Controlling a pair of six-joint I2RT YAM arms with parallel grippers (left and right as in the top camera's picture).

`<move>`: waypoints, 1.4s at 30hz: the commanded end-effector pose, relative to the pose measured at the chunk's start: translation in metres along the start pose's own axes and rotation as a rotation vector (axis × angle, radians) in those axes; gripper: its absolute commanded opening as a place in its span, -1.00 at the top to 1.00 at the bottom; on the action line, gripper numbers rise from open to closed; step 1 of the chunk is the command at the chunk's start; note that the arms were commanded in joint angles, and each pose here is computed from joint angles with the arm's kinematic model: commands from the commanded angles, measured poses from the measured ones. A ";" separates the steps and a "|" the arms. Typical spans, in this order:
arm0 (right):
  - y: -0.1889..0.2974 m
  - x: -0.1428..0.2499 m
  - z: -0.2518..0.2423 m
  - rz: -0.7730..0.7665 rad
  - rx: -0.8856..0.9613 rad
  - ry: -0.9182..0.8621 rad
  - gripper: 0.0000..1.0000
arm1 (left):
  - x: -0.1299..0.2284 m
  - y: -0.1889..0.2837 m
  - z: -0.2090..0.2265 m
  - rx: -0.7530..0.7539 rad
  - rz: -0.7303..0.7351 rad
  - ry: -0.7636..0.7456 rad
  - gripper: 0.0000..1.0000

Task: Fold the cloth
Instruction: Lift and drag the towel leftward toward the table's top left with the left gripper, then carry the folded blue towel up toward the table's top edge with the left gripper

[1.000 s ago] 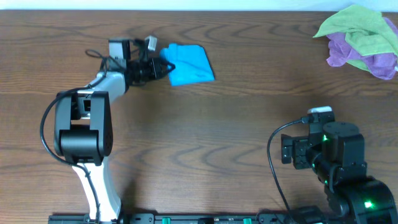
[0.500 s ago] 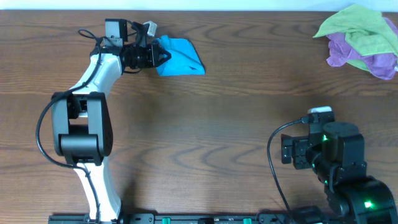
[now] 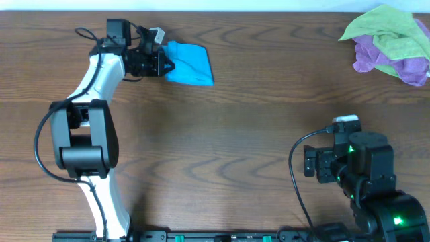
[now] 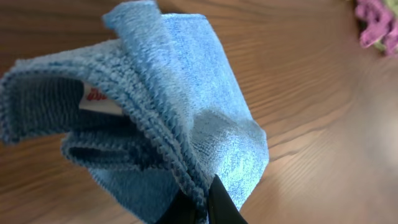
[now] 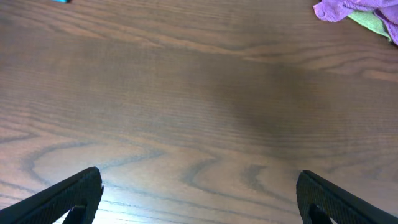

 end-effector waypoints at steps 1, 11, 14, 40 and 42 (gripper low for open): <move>-0.001 0.002 -0.002 0.007 0.013 -0.022 -0.99 | -0.005 0.008 0.009 -0.055 0.006 -0.116 0.89; -0.001 0.002 -0.002 0.007 0.013 -0.022 -0.99 | 0.012 0.050 0.063 -0.162 0.018 -0.081 0.88; -0.001 0.002 -0.002 0.007 0.013 -0.022 -0.99 | 0.015 0.065 0.080 -0.201 0.003 -0.065 0.89; -0.001 0.002 -0.002 0.007 0.013 -0.022 -0.99 | -0.018 0.111 0.135 -0.401 -0.144 -0.133 0.88; -0.001 0.002 -0.002 0.007 0.013 -0.022 -0.99 | -0.021 0.113 0.139 -0.407 -0.155 -0.126 0.88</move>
Point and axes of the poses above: each gripper's point midway between its finger pads, its own y axis back along the fingers, its own z axis along the line the jaws close on, x = y × z, the point moved 6 cm from there along y, back along the fingers, and after that the axes turned 2 degrees about -y, right-handed, at the moved point
